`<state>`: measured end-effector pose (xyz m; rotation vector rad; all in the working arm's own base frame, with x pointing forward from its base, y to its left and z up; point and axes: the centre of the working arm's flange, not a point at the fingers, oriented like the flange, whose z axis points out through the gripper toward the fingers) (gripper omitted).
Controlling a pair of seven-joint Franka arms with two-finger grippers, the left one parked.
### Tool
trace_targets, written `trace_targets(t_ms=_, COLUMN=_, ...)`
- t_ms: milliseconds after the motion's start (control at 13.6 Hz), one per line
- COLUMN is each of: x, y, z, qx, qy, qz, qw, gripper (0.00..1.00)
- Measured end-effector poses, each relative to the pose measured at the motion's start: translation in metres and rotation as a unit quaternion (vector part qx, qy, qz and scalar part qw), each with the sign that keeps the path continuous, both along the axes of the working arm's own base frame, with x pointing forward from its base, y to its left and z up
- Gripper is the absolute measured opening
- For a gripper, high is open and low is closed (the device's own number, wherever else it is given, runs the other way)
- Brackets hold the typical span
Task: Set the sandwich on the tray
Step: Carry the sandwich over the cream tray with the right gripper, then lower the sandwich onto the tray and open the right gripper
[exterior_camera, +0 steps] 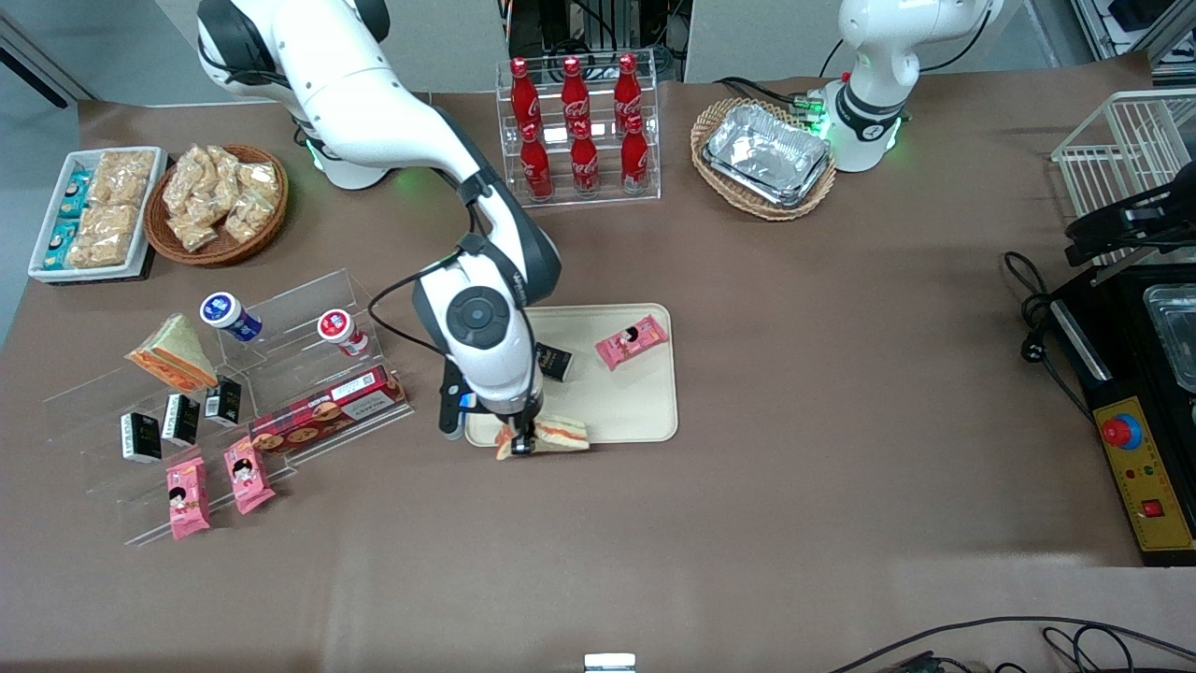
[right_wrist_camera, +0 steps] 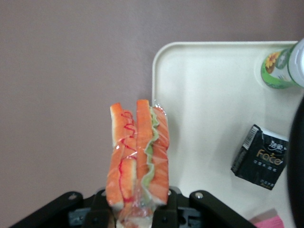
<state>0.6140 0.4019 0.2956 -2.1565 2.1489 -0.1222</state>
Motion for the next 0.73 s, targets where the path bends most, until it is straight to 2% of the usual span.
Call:
trace_targets(t_ms=441, x=-0.039, y=0.044, z=-0.059, qx=-0.015, qy=0.038, qz=0.030, qw=0.9987, gripper=0.19)
trace_targets(t_ms=734, x=-0.039, y=0.043, z=-0.071, qx=0.017, qy=0.065, qz=-0.002, qw=0.9977, gripper=0.19)
